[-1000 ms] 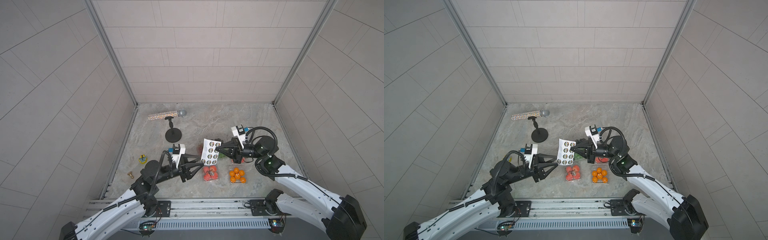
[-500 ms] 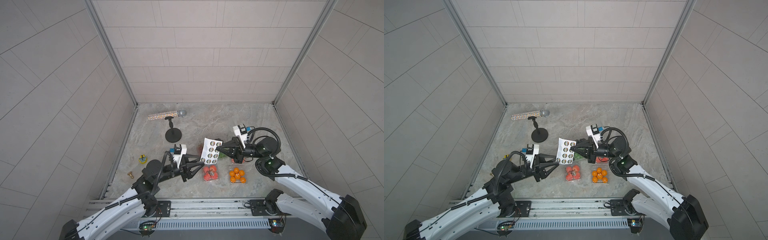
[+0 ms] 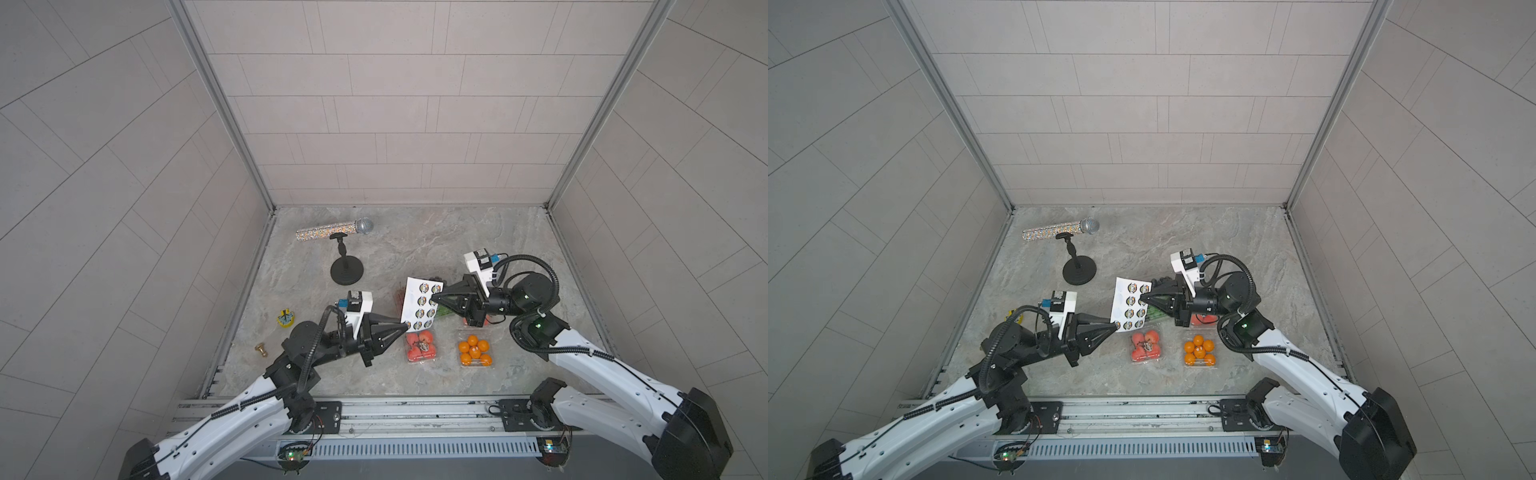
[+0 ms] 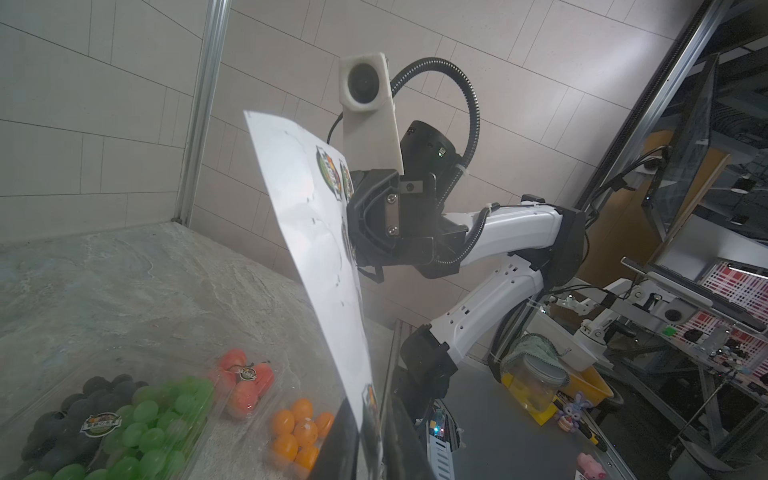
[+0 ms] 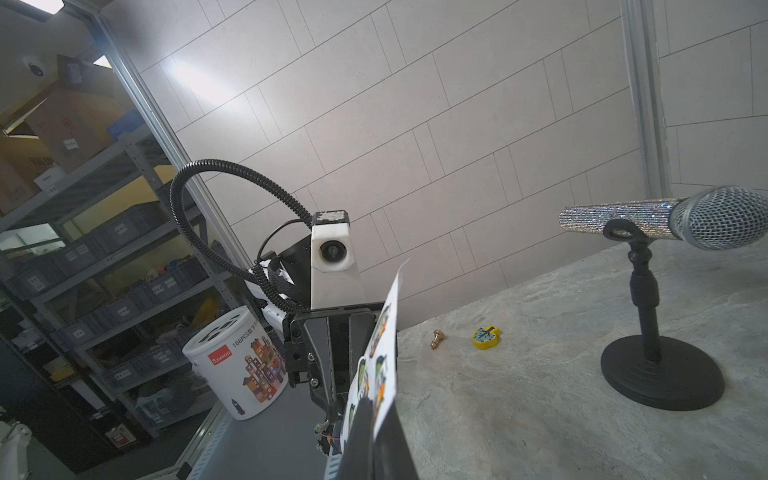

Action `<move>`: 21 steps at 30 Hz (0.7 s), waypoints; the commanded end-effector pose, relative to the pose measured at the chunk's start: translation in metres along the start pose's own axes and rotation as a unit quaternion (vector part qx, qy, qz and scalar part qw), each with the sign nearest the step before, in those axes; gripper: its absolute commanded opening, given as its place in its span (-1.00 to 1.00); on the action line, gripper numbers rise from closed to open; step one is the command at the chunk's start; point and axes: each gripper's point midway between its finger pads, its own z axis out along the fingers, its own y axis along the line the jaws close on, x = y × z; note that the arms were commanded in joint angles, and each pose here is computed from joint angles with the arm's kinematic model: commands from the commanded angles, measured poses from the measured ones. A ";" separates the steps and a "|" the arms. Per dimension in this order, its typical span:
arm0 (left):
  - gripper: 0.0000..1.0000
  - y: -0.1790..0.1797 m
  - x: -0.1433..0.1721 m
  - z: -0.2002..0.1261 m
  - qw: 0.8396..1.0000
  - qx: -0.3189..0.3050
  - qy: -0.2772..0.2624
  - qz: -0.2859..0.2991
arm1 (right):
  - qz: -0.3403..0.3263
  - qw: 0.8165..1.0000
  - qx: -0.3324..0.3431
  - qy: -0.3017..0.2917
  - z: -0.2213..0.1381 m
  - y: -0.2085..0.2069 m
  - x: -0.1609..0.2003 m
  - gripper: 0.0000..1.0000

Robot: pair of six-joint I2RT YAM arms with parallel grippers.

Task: Label fruit boxes
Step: Adjust the label sticker.

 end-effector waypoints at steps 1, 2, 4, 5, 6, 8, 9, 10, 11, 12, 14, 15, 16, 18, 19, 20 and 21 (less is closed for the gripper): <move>-0.79 0.001 -0.002 0.000 1.000 -0.003 -0.005 0.010 | -0.012 1.000 -0.006 -0.002 0.000 0.004 -0.001 -1.00; -0.83 0.002 -0.001 0.001 1.000 -0.003 -0.001 0.008 | -0.013 1.000 -0.006 -0.003 0.000 0.004 -0.001 -1.00; -0.87 0.003 -0.001 0.002 1.000 -0.005 -0.001 0.007 | -0.011 1.000 -0.006 -0.002 0.000 0.004 -0.001 -1.00; -0.90 0.004 -0.001 0.001 1.000 -0.006 -0.003 0.009 | -0.012 1.000 -0.008 -0.001 0.000 0.004 0.000 -1.00; -0.93 0.004 -0.001 0.001 1.000 -0.006 -0.004 0.010 | -0.010 1.000 -0.008 0.001 0.000 0.004 0.001 -1.00; -1.00 0.006 -0.002 0.000 1.000 -0.013 -0.009 0.009 | -0.007 1.000 -0.008 0.005 0.001 0.003 0.004 -0.93; -1.00 0.008 -0.004 -0.001 1.000 -0.021 -0.014 0.007 | -0.003 1.000 -0.006 0.007 0.001 0.002 0.006 -0.77; -1.00 0.010 -0.005 -0.001 0.999 -0.029 -0.017 0.005 | -0.001 1.000 -0.008 0.010 0.002 0.002 0.008 -0.63; -1.00 0.011 -0.006 -0.002 0.999 -0.033 -0.021 0.003 | 0.005 1.000 -0.004 0.012 0.002 0.000 0.010 -0.44; -1.00 0.013 -0.006 -0.003 0.999 -0.038 -0.023 -0.001 | 0.010 1.000 0.002 0.013 0.001 -0.003 0.013 -0.29; -1.00 0.012 -0.008 -0.002 0.999 -0.034 -0.028 -0.003 | 0.012 1.000 0.007 0.009 0.001 -0.004 0.017 -0.15; -1.00 0.010 -0.012 -0.002 0.999 -0.030 -0.036 -0.004 | 0.013 1.000 0.009 0.007 0.002 -0.005 0.018 -0.13; -1.00 0.008 -0.016 -0.002 0.999 -0.025 -0.045 -0.005 | 0.015 1.000 0.007 0.008 0.004 -0.004 0.021 -0.13; -1.00 0.008 -0.009 -0.003 0.999 -0.013 -0.046 -0.011 | 0.017 1.000 -0.004 0.012 0.009 0.001 0.029 -0.14; -1.00 0.006 -0.009 -0.002 0.999 -0.007 -0.049 -0.013 | 0.017 1.000 -0.009 0.013 0.011 0.004 0.033 -0.15; -1.00 0.006 -0.010 -0.002 0.999 -0.006 -0.050 -0.015 | 0.017 1.000 -0.015 0.016 0.014 0.007 0.036 -0.15; -1.00 0.006 -0.010 -0.001 0.999 -0.003 -0.050 -0.016 | 0.017 0.999 -0.021 0.020 0.017 0.009 0.040 -0.18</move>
